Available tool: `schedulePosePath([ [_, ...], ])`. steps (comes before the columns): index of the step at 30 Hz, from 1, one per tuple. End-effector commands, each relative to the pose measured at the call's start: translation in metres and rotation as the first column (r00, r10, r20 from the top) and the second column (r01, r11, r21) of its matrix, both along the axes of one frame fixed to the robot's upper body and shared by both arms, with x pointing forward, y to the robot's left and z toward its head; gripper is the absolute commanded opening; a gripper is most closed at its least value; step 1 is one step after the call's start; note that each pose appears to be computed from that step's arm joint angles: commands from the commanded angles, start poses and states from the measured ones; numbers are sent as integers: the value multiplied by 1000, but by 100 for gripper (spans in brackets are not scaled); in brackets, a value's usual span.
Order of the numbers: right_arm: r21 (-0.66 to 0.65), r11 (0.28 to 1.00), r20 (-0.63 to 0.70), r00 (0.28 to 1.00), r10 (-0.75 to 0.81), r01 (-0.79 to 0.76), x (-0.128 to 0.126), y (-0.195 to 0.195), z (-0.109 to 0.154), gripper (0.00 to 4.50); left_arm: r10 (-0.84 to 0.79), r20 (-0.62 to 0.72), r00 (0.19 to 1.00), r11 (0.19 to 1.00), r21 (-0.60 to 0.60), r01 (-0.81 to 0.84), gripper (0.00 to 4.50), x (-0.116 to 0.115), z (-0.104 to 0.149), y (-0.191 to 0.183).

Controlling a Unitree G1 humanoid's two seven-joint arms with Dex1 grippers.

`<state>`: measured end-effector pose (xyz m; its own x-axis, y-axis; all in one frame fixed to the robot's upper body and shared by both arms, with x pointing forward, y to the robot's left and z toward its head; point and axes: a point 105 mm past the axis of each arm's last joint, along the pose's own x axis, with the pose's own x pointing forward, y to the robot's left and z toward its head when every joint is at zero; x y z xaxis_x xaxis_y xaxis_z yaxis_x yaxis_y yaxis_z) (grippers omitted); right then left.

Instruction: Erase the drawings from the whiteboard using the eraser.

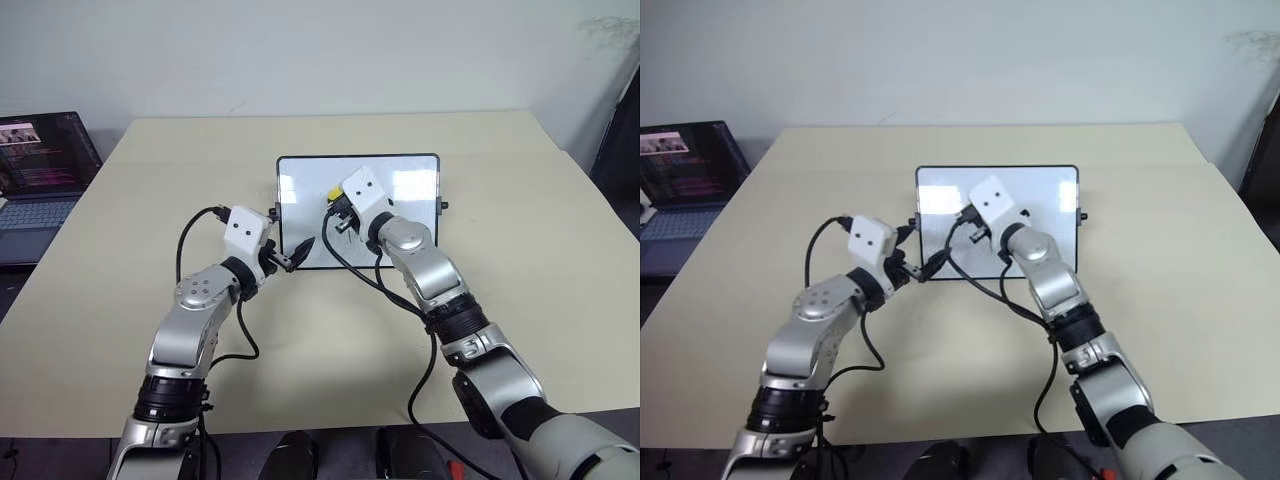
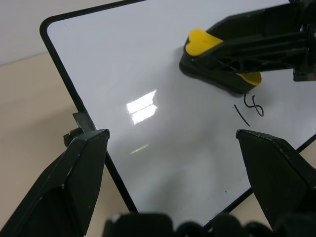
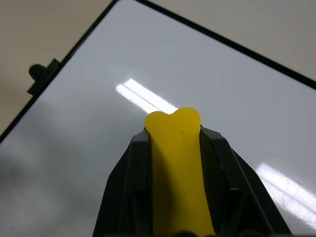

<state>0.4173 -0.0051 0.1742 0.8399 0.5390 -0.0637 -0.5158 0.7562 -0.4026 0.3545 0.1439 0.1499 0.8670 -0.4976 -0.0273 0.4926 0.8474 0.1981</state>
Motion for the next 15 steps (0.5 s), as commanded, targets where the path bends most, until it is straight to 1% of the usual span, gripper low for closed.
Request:
schedulePosePath([
  [1,-12,1000,67,998,7,-6,2,4,17,100,9,63,998,1000,0,-9,450,-2,17,4],
  [8,-61,998,51,998,-20,23,3,-9,4,100,13,67,998,1000,2,-14,450,-1,18,5],
  [15,-122,991,22,999,-48,50,0,-32,-13,100,14,66,998,1000,4,-14,450,1,18,6],
])
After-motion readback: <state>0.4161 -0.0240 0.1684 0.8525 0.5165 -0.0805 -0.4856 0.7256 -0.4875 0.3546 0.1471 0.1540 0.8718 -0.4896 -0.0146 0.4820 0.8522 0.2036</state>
